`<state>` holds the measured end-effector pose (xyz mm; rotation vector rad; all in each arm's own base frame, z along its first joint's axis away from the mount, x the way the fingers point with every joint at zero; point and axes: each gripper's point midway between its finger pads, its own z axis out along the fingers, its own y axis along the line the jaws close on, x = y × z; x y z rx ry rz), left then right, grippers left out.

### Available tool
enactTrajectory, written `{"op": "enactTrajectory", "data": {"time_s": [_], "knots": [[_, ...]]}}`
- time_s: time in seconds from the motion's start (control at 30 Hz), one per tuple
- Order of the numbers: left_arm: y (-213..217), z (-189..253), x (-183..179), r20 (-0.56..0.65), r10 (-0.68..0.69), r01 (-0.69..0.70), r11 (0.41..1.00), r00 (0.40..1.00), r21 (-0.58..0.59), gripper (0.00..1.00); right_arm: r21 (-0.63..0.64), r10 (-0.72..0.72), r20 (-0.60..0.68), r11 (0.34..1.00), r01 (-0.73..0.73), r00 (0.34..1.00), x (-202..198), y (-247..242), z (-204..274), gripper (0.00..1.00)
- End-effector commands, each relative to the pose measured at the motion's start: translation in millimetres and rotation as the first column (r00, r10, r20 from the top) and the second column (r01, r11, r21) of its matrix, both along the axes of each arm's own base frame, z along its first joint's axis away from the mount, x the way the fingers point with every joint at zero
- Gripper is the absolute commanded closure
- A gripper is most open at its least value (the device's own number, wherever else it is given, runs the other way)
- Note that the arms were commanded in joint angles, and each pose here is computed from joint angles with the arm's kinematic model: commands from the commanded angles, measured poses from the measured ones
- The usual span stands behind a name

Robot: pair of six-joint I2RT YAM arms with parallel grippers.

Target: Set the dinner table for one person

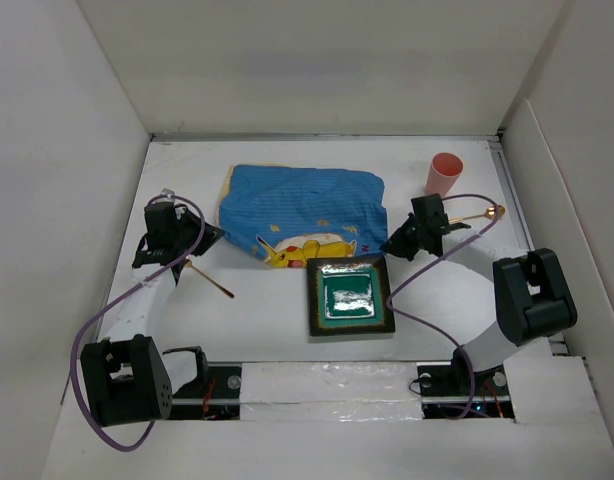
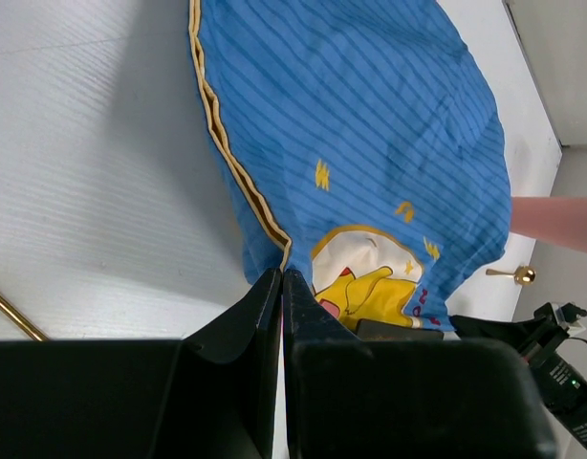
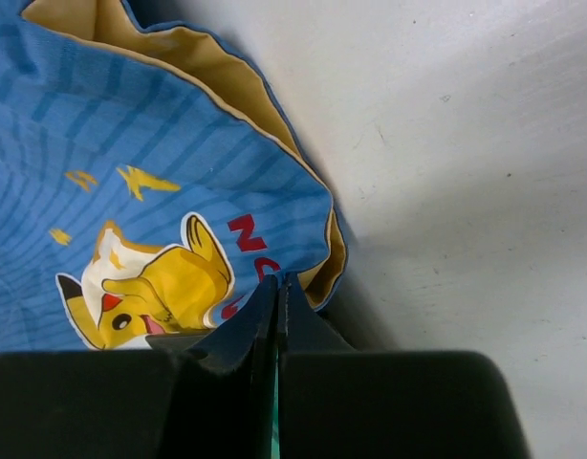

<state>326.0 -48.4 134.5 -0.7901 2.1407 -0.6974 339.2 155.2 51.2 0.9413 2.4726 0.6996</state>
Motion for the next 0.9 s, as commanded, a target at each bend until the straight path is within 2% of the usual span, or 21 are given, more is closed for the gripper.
{"op": "enactTrajectory", "data": {"time_s": [0.0, 0.13, 0.23, 0.27, 0.3, 0.4, 0.47, 0.5, 0.57, 0.63, 0.67, 0.73, 0.87], "knots": [[2, 10, 6, 0.048, 0.005, -0.006, 1.000, 0.999, 0.008, 1.00, 0.024, -0.013, 0.107, 1.000, 0.010, 0.994, 23, 0, 34, 1.00], [1, 36, 25, 0.104, 0.010, -0.008, 1.000, 0.994, -0.019, 1.00, 0.003, -0.023, 0.246, 1.000, 0.023, 0.969, 49, -6, 78, 1.00], [-1, 87, 51, 0.219, 0.016, -0.005, 0.999, 0.976, -0.052, 1.00, -0.063, -0.019, 0.398, 0.997, 0.048, 0.917, 70, -17, 145, 1.00], [0, 121, 62, 0.288, 0.017, -0.001, 0.999, 0.957, -0.054, 1.00, -0.082, -0.004, 0.481, 0.995, 0.049, 0.876, 79, -19, 183, 1.00], [0, 135, 68, 0.312, 0.016, 0.003, 0.998, 0.950, -0.058, 1.00, -0.093, -0.004, 0.514, 0.994, 0.060, 0.858, 78, -22, 203, 1.00], [-4, 212, 81, 0.447, 0.009, 0.030, 0.996, 0.894, -0.081, 1.00, -0.080, -0.039, 0.682, 0.989, 0.127, 0.730, 73, -36, 297, 1.00], [-6, 275, 79, 0.553, 0.013, 0.047, 0.994, 0.833, -0.094, 1.00, -0.102, -0.024, 0.753, 0.983, 0.152, 0.658, 56, -49, 344, 1.00], [-7, 292, 78, 0.579, 0.015, 0.050, 0.994, 0.815, -0.097, 1.00, -0.087, -0.031, 0.796, 0.982, 0.165, 0.605, 48, -53, 379, 1.00], [-8, 342, 68, 0.649, 0.022, 0.057, 0.993, 0.760, -0.100, 1.00, -0.095, -0.017, 0.839, 0.979, 0.178, 0.544, 29, -60, 415, 1.00], [-8, 366, 62, 0.676, 0.024, 0.060, 0.993, 0.737, -0.100, 1.00, -0.075, -0.023, 0.883, 0.979, 0.190, 0.469, 11, -65, 455, 1.00], [-9, 389, 54, 0.705, 0.024, 0.063, 0.993, 0.709, -0.096, 1.00, -0.077, -0.019, 0.892, 0.978, 0.192, 0.451, 1, -68, 466, 1.00], [-12, 403, 47, 0.721, 0.019, 0.071, 0.993, 0.693, -0.095, 1.00, -0.067, -0.021, 0.914, 0.977, 0.202, 0.405, -12, -72, 491, 1.00], [-8, 408, 49, 0.722, 0.039, 0.044, 0.994, 0.691, -0.096, 1.00, -0.088, -0.012, 0.915, 0.969, 0.229, 0.404, -12, -80, 498, 1.00]]}}
